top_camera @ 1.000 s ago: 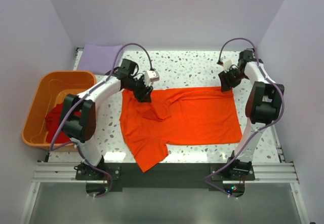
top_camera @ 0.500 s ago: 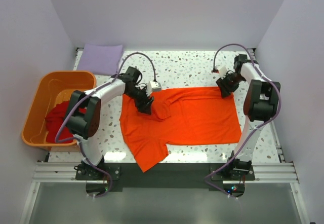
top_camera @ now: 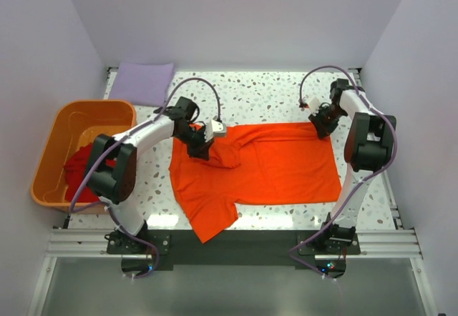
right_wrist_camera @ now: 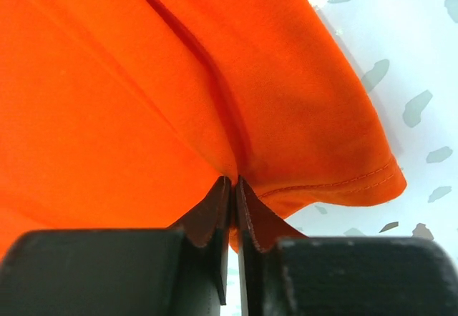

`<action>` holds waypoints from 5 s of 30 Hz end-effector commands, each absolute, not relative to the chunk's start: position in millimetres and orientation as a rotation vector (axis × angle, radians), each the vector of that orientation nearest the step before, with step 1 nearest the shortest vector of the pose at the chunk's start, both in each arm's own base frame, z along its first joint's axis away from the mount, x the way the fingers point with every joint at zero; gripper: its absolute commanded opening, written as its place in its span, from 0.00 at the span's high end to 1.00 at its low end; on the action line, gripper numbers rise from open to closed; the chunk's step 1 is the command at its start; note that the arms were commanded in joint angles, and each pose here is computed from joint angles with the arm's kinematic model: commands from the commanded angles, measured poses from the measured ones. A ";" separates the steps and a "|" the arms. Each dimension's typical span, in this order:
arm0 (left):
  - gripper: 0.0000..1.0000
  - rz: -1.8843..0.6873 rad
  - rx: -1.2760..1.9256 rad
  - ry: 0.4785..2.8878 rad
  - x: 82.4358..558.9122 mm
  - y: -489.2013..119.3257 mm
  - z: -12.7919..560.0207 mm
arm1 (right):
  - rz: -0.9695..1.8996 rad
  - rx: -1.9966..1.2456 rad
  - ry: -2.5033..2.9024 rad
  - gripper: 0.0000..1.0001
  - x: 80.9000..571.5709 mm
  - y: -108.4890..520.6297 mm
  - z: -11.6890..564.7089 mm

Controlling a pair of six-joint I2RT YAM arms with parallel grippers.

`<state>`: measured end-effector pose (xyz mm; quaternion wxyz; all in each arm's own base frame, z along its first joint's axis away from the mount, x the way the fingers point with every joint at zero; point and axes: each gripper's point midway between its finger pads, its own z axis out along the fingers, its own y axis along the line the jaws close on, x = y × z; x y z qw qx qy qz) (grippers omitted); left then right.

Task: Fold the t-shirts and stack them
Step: Fold the tshirt

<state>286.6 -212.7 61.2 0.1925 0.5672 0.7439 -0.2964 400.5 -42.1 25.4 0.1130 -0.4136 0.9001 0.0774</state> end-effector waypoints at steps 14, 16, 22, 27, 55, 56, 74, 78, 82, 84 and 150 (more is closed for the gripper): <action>1.00 -0.714 1.600 1.992 281.6 -189.4 87.1 | 0.092 -1.446 2.452 0.91 395.1 -49.8 58.7; 1.00 -0.706 1.571 1.995 285.1 -189.0 88.3 | 0.074 -1.447 2.440 0.91 396.6 -50.6 59.8; 1.00 -0.743 1.381 1.914 308.7 -192.7 134.8 | 0.059 -1.405 2.406 0.93 404.4 -48.1 65.5; 1.00 -0.758 1.350 1.865 305.5 -190.5 150.4 | 0.043 -1.421 2.380 0.92 406.1 -47.6 65.1; 0.57 -0.428 0.614 2.273 446.7 -101.8 111.1 | 0.169 -0.845 2.536 0.58 443.5 -10.1 91.7; 0.64 -0.403 0.635 2.267 451.7 -99.6 112.1 | 0.150 -0.844 2.525 0.61 448.5 -7.6 92.6; 0.59 -0.328 0.908 2.367 456.5 -89.2 54.5 | -0.061 -0.849 2.665 0.67 464.7 -16.2 35.7; 0.62 -0.259 0.868 2.394 465.4 -85.7 42.1 | -0.099 -0.850 2.688 0.67 464.8 -21.9 29.5; 0.78 -0.175 0.797 2.479 472.2 -72.4 22.3 | -0.134 -0.838 2.707 0.68 467.5 -26.8 22.6; 0.86 -0.127 0.788 2.517 472.7 -64.9 18.7 | -0.180 -0.827 2.731 0.68 467.0 -33.3 18.1; 0.41 -0.956 0.538 2.534 271.4 -164.1 57.4 | 0.888 -0.590 2.794 0.62 312.2 313.6 30.1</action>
